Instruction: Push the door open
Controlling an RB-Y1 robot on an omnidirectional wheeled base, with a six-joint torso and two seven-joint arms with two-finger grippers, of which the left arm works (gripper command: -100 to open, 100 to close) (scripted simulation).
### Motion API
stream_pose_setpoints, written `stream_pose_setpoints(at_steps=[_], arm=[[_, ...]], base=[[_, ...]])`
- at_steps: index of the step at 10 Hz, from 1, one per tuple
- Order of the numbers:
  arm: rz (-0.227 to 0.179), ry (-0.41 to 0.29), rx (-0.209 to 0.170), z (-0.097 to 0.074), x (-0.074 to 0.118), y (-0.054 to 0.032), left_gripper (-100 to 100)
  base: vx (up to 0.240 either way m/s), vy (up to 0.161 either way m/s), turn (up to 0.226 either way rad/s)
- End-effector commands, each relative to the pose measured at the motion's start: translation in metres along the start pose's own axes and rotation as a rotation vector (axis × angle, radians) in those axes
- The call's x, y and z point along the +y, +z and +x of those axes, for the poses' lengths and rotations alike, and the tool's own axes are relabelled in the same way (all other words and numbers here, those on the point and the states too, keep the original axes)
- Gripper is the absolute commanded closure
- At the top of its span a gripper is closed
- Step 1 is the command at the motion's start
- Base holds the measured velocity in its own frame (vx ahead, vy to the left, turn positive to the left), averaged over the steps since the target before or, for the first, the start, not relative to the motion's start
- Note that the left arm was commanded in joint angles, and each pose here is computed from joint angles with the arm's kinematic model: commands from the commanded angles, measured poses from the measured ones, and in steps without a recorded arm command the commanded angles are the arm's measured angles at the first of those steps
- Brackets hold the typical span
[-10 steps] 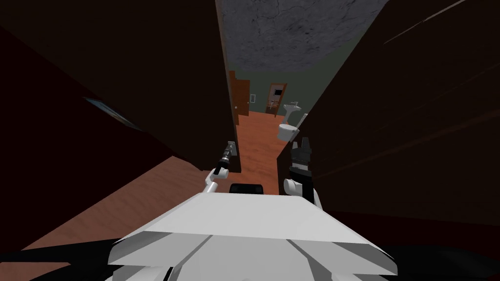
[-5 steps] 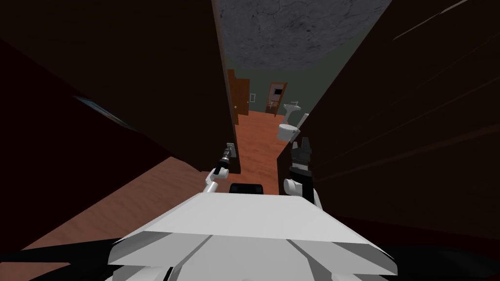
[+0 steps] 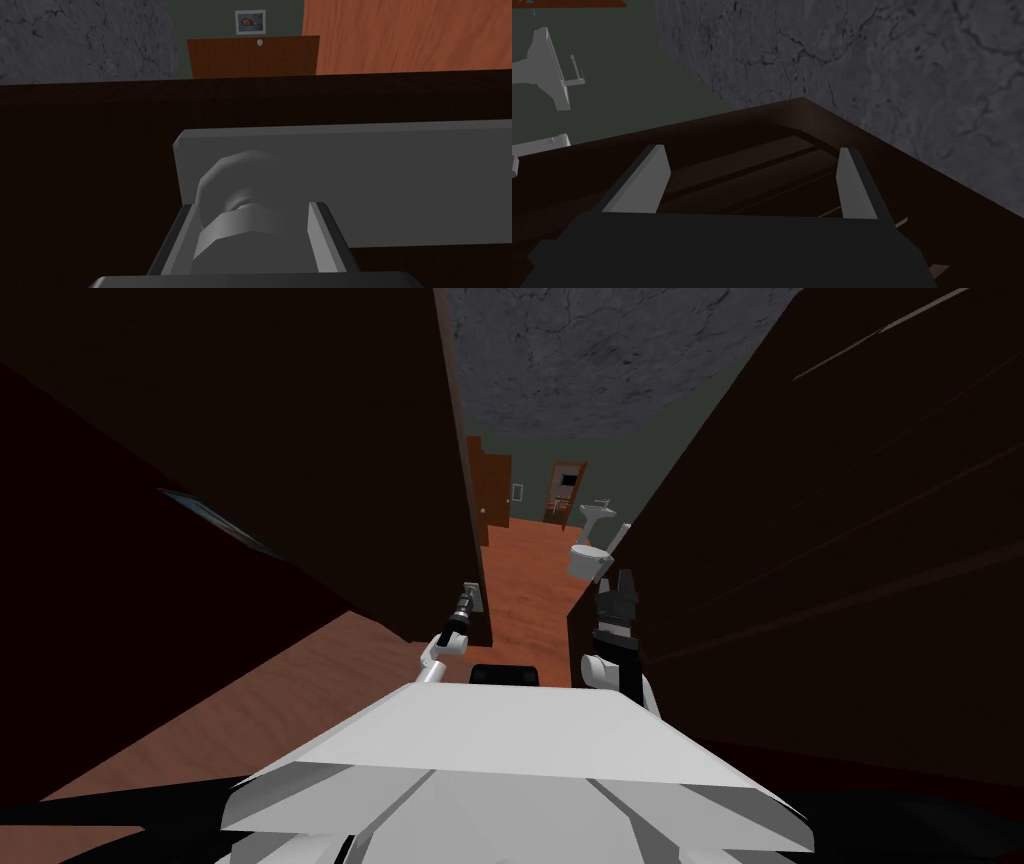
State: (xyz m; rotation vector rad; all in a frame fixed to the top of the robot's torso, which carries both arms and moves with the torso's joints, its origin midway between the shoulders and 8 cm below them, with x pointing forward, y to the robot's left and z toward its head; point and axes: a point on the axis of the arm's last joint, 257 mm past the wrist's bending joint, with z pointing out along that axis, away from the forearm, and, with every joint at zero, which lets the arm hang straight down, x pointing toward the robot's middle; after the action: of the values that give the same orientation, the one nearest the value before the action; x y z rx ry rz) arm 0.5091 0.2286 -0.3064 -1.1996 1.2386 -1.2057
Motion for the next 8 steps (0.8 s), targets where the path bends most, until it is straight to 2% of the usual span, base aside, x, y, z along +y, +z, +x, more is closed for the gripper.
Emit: stream_pose_setpoints(at_steps=[1, 5, 8], arm=[[0.018, 0.01, -0.015, -0.011, -0.008, 0.0019, 100], [0.018, 0.022, -0.056, -0.036, -0.009, 0.0033, 100], [0.018, 0.029, -0.095, -0.058, -0.01, 0.0039, 100]], base=[[0.176, -0.053, 0.052], [0.188, -0.066, 0.05], [0.195, -0.1, 0.087]])
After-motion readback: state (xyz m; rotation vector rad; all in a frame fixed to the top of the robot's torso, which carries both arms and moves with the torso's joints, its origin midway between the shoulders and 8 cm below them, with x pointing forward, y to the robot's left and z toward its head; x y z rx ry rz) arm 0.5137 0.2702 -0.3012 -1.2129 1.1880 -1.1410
